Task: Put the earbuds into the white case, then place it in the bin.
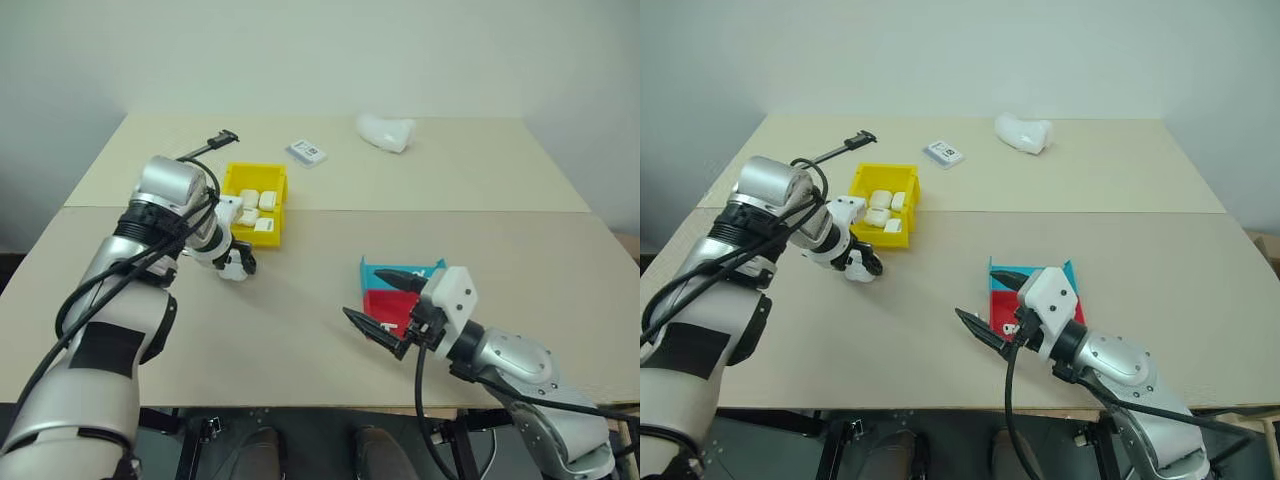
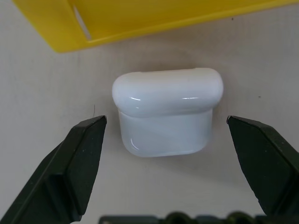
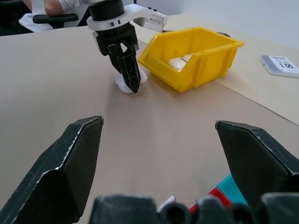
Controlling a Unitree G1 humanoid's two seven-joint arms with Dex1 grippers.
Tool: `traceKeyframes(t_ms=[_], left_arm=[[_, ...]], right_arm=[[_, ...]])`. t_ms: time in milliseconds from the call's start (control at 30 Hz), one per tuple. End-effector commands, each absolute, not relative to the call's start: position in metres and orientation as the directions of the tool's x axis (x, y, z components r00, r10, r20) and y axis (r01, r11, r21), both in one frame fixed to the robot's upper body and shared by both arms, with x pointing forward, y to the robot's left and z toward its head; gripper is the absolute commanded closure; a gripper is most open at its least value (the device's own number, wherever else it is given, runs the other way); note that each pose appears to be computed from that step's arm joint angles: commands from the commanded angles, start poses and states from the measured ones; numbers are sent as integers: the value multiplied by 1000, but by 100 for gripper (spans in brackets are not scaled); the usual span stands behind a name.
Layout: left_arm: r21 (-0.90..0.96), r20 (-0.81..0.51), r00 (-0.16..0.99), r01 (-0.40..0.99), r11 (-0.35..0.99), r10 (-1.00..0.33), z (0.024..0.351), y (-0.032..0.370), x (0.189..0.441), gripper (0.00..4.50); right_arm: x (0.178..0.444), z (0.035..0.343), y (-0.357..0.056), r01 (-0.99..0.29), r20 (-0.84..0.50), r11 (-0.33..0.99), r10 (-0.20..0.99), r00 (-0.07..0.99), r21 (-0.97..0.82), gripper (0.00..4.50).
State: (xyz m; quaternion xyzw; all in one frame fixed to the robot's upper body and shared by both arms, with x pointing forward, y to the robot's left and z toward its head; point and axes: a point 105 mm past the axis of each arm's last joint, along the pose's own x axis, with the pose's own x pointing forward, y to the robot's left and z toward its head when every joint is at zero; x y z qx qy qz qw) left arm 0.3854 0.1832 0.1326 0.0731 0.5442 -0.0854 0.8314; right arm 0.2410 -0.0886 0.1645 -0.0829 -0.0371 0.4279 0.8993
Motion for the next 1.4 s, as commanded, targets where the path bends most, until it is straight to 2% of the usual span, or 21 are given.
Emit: traceKeyframes(t_ms=[33,233,333,433,467,633,733,833,933,1000,1100,1200,1300,1400], left_arm=[[42,-906,420,220,975,-56,137,184,392,0],[29,-914,396,272,962,-85,129,177,391,0],[12,-915,390,280,960,-102,126,175,391,56],[15,-917,386,278,961,-97,125,176,390,149],[16,-916,390,275,961,-97,126,178,391,167],[32,-884,458,256,966,-91,139,191,394,167],[31,-830,545,263,964,-122,163,206,390,167],[-10,-727,650,314,949,-222,190,217,377,167],[43,-460,820,403,914,-340,217,215,363,167],[97,-261,871,453,886,-417,229,207,347,167],[103,-96,859,511,853,-503,234,193,326,167],[-43,29,738,675,736,-675,241,170,311,167],[-18,129,556,830,558,-821,250,147,297,167],[39,152,396,913,406,-905,250,131,289,167]], right_arm=[[234,176,-85,-757,36,621,778,628,-202,3],[232,176,-87,-746,37,636,765,643,-196,3],[232,176,-87,-743,35,640,762,647,-194,0],[232,175,-88,-742,33,642,760,649,-194,0],[232,175,-88,-742,32,642,760,649,-194,0],[234,173,-90,-747,25,636,764,645,-191,0],[233,171,-92,-752,18,632,768,641,-190,0],[232,169,-94,-754,12,629,769,639,-192,0],[233,168,-101,-754,5,627,769,639,-197,0],[237,171,-104,-758,0,618,775,632,-211,0],[241,177,-106,-771,-1,594,792,611,-230,0],[245,183,-109,-787,-16,560,812,583,-257,0],[248,191,-112,-806,-41,513,836,547,-295,0],[251,198,-117,-821,-77,468,852,517,-327,0]])
